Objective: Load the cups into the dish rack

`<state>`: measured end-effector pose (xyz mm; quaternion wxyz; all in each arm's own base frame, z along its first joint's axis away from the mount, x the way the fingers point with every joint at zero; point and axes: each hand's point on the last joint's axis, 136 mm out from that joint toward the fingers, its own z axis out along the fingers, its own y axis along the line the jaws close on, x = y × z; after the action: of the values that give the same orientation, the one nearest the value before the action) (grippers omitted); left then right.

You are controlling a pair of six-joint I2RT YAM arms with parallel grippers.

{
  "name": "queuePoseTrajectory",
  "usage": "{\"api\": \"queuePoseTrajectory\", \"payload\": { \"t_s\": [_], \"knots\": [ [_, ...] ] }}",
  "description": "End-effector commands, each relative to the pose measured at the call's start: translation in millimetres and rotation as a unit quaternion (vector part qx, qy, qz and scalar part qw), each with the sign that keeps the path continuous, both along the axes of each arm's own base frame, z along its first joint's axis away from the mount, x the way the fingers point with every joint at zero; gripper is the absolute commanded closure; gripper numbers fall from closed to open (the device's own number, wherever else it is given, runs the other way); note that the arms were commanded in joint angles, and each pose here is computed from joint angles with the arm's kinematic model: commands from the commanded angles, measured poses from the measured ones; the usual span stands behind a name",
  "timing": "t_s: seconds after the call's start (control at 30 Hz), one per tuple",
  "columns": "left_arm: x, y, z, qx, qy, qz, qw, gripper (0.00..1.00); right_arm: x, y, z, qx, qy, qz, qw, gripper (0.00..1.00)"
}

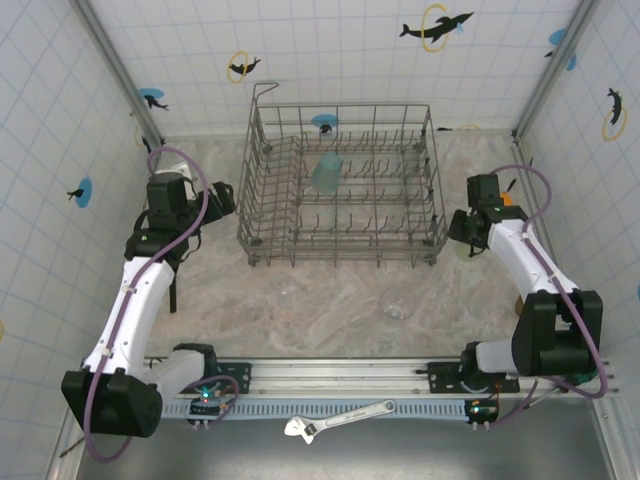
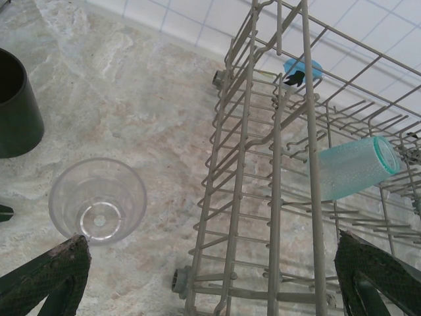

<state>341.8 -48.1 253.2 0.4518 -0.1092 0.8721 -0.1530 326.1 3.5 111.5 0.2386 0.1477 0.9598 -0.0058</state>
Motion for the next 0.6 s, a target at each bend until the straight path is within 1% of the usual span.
{"api": "queuePoseTrajectory", "payload": {
  "t_s": [0.0, 0.2, 0.33, 0.43, 0.57],
  "knots": [
    [-3, 2, -5, 0.010, 0.008, 0.001, 1.000, 0.02, 4, -2, -7, -0.002, 0.004, -0.003, 1.000, 0.63],
    [-3, 2, -2, 0.008, 0.007, -0.001, 1.000, 0.02, 7, 1, -9, 0.007, 0.002, 0.002, 1.000, 0.87],
    [-5, 4, 1, 0.013, 0.002, 0.003, 1.000, 0.02, 3, 4, -9, 0.015, 0.000, 0.006, 1.000, 1.00],
    [-8, 5, -1, 0.017, 0.005, 0.005, 1.000, 0.02, 0, 4, -5, 0.014, -0.004, 0.006, 1.000, 1.00],
    [-9, 5, -4, 0.017, 0.008, 0.002, 1.000, 0.03, -1, 4, 12, 0.016, -0.023, 0.009, 1.000, 1.00]
  ]
}}
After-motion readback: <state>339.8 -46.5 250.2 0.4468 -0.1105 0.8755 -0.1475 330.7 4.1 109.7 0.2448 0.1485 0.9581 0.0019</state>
